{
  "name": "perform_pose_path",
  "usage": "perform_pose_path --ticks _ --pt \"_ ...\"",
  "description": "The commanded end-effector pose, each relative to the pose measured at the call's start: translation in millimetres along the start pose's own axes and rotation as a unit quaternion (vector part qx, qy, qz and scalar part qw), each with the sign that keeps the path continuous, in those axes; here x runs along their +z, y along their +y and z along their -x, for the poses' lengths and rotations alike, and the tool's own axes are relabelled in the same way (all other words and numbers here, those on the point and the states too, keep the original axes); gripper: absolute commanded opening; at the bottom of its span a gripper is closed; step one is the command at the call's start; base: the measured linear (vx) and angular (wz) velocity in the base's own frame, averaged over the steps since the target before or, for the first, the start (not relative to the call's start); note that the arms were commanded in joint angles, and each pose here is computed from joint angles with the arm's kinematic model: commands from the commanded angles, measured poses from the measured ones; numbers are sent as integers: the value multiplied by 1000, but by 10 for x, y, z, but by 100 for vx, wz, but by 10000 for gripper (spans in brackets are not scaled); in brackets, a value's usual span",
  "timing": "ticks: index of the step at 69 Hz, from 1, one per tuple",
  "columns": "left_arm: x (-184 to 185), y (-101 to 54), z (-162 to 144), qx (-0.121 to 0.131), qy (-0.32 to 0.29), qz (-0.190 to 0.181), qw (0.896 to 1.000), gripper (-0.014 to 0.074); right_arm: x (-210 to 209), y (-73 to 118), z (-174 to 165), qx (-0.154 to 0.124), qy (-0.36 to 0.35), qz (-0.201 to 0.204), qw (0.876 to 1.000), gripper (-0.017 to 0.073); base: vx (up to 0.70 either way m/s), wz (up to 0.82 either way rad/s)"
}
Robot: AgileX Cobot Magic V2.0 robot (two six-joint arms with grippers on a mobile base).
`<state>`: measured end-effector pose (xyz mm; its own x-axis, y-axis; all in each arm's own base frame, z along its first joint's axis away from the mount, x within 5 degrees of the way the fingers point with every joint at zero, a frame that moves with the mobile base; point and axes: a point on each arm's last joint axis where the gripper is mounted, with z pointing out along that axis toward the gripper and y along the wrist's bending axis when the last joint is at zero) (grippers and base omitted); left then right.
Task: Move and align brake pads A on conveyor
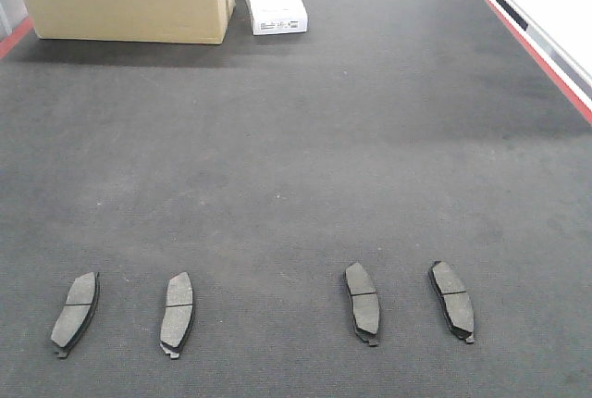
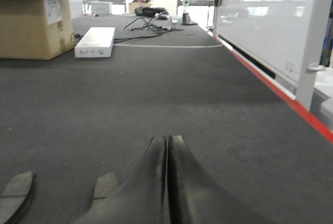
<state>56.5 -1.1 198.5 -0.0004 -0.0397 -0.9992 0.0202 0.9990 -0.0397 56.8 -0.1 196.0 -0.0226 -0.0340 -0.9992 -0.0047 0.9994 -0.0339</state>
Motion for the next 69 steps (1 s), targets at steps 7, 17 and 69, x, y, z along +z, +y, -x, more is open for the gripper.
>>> perform_pose_path --ticks 7,17,69 --pt "-6 1 16 -2 -35 0 999 -6 -4 22 6 -15 -24 18 999 -11 0 0" --pt "-6 1 16 -2 -35 0 999 -6 -4 22 7 -9 -24 18 1000 -11 0 0" --pt "-6 1 16 -2 -35 0 999 -6 -4 23 7 3 -24 19 1000 -11 0 0"
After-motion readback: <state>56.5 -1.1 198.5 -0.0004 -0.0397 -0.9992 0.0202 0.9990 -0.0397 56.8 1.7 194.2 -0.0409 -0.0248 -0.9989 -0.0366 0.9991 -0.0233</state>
